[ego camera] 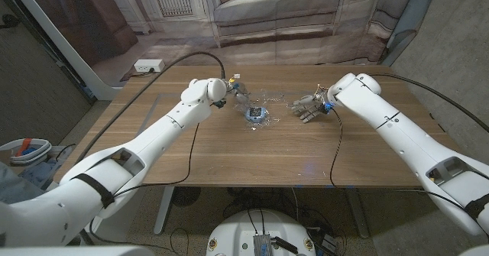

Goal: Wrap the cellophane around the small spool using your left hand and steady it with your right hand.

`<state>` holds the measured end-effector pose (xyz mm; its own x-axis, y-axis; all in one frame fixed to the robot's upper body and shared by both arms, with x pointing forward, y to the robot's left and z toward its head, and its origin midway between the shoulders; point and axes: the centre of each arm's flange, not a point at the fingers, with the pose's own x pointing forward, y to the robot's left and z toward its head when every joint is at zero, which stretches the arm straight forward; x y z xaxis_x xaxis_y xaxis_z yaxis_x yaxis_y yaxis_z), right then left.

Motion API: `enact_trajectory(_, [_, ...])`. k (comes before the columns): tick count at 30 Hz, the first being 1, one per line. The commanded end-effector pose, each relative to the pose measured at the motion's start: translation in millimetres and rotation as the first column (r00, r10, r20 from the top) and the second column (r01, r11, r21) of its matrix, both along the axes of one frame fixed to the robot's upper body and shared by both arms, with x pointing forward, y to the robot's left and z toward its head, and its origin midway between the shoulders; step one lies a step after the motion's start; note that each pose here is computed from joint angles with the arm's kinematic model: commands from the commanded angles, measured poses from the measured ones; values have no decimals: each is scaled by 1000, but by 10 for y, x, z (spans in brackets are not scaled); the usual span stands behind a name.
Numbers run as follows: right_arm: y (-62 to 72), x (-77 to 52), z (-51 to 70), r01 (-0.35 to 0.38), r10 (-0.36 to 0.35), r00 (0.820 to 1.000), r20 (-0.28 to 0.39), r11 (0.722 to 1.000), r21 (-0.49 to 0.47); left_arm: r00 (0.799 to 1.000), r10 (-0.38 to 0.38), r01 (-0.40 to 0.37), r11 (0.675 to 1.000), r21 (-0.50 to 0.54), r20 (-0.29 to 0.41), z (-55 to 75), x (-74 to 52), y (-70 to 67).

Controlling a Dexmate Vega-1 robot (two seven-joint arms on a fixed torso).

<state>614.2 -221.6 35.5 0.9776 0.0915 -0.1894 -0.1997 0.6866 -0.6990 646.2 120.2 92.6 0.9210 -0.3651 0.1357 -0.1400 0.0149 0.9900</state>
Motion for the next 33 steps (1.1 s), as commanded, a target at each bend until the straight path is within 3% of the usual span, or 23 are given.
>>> enact_trajectory(1, [233,-552,-95,-9,21,940,339,999,-37,965,-167,173,985,-9,204,264,-744,-181])
enact_trajectory(8, [234,-702,-147,-36,23,905,424,999,24,976,-161,172,983,-67,149,251,-792,-34])
enact_trajectory(12, [223,-753,-188,-57,17,884,468,996,71,971,-163,182,978,-98,175,221,-845,30])
enact_trajectory(18, [200,-799,-289,-137,14,813,582,976,168,964,-182,223,950,-218,193,151,-883,160])
enact_trajectory(23, [126,-811,-366,-225,10,745,667,945,237,956,-218,278,883,-378,195,83,-865,271])
enact_trajectory(25, [47,-819,-377,-266,10,710,704,930,255,948,-243,314,831,-460,208,62,-861,314])
enact_trajectory(27, [14,-819,-375,-284,13,696,717,923,258,947,-243,318,814,-486,211,56,-862,324])
enact_trajectory(29, [-93,-812,-364,-327,16,666,745,905,273,943,-265,332,759,-560,201,30,-863,343])
enact_trajectory(33, [-242,-768,-361,-390,22,639,769,871,299,940,-288,336,685,-646,183,-12,-854,379])
